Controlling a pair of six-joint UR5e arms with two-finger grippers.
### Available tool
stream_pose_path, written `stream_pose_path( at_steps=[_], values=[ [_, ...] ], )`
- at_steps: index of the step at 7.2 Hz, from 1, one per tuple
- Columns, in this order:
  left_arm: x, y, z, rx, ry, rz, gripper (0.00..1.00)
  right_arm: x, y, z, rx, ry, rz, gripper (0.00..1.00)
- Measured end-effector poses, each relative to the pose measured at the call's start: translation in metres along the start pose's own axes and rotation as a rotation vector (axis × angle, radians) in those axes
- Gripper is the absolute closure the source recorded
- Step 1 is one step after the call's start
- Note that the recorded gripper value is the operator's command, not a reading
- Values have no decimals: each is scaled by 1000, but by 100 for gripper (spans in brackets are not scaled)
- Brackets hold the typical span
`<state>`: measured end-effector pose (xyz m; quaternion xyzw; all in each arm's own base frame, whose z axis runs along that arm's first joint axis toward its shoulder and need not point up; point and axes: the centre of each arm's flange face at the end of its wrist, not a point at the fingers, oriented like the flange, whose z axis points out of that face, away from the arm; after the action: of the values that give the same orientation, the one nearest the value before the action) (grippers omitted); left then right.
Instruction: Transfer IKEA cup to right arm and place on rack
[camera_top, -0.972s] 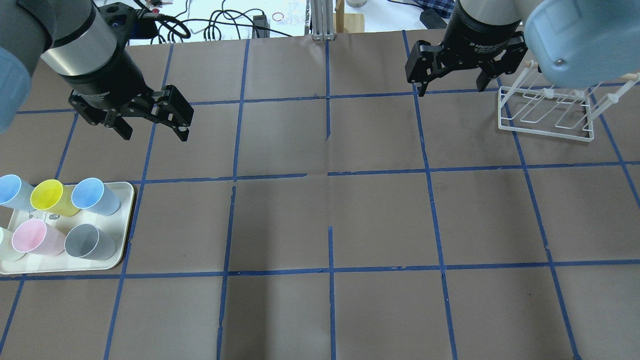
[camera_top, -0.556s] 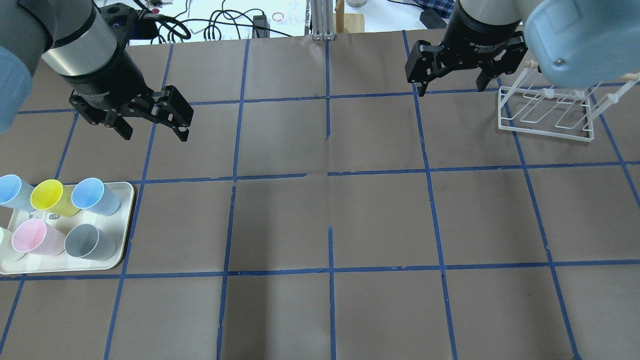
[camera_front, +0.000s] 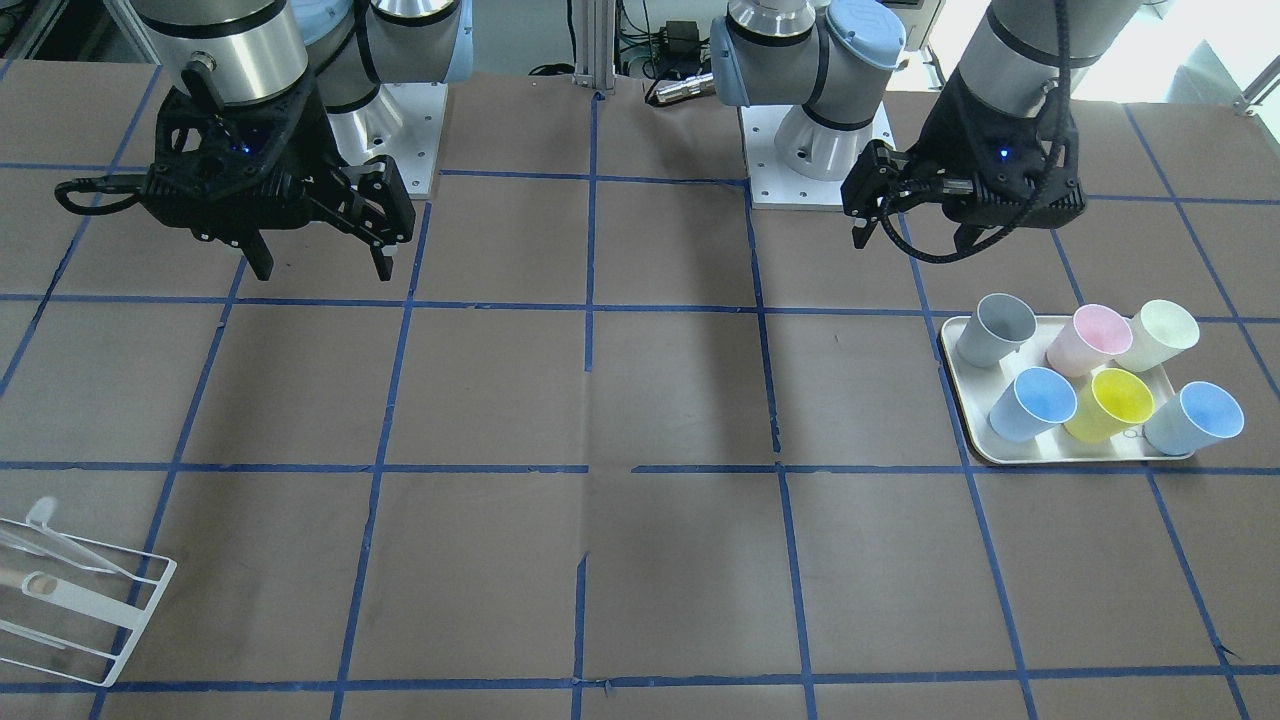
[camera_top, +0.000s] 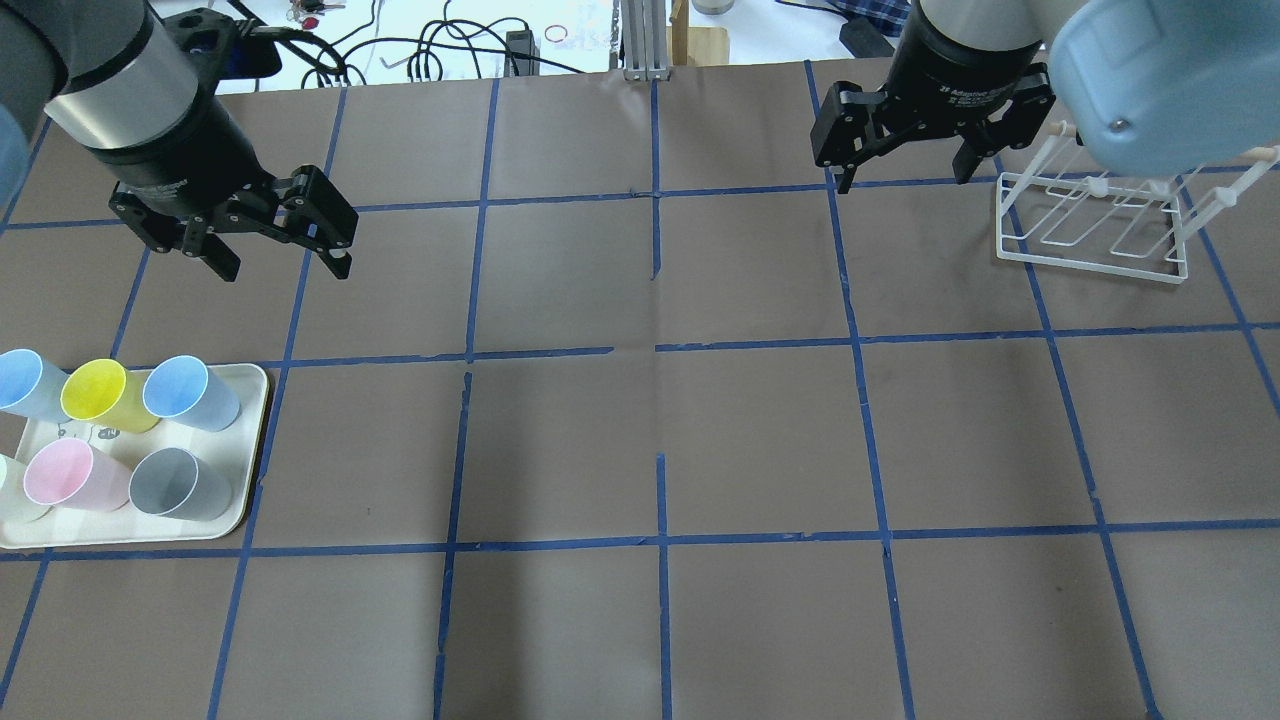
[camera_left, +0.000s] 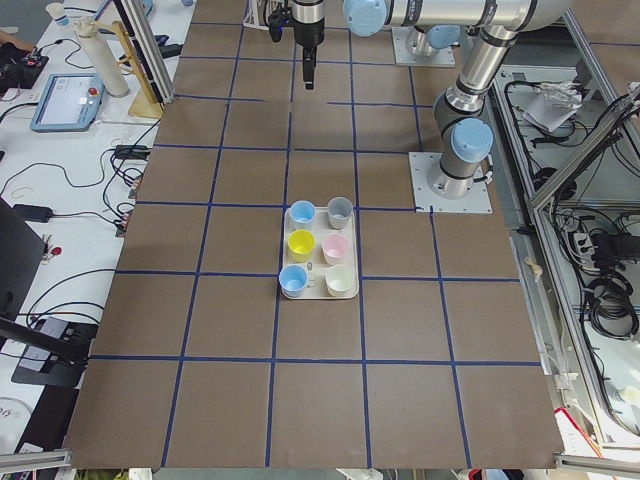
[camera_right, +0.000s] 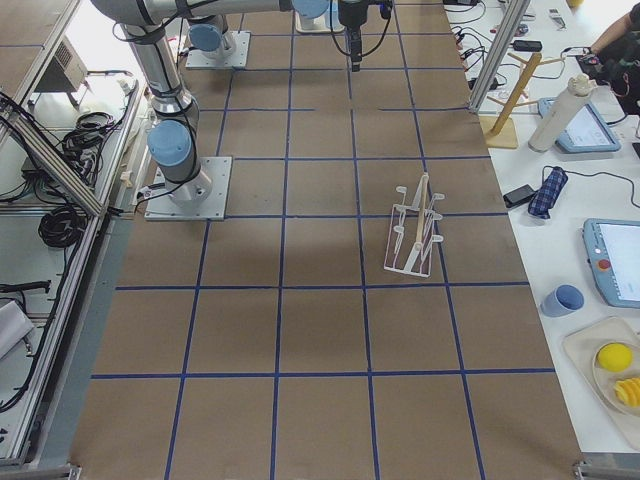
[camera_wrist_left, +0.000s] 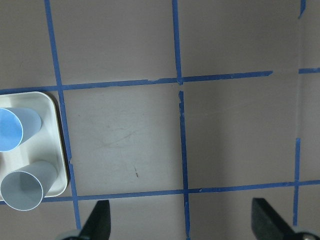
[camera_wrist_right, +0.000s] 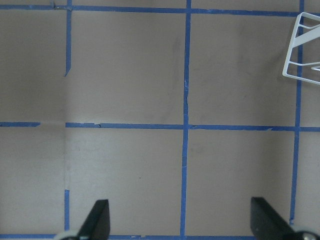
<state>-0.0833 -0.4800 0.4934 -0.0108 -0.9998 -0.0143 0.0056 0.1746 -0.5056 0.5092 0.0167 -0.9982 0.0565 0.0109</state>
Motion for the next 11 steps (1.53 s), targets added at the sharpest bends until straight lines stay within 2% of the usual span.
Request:
stream_pose_path(
  at_steps=[3, 5, 8, 11],
  values=[
    [-68, -13, 9, -7, 2, 45, 0, 0, 0, 0, 1, -1, -1, 0],
    [-131, -16, 19, -3, 3, 185, 0, -1, 0, 0, 0, -1, -3, 0],
    [-223, -17, 68, 32, -16, 325, 0, 0, 0, 0, 1, -3, 3, 0],
    [-261, -23, 120, 44, -26, 425, 0, 1, 0, 1, -5, -1, -4, 0]
  ],
)
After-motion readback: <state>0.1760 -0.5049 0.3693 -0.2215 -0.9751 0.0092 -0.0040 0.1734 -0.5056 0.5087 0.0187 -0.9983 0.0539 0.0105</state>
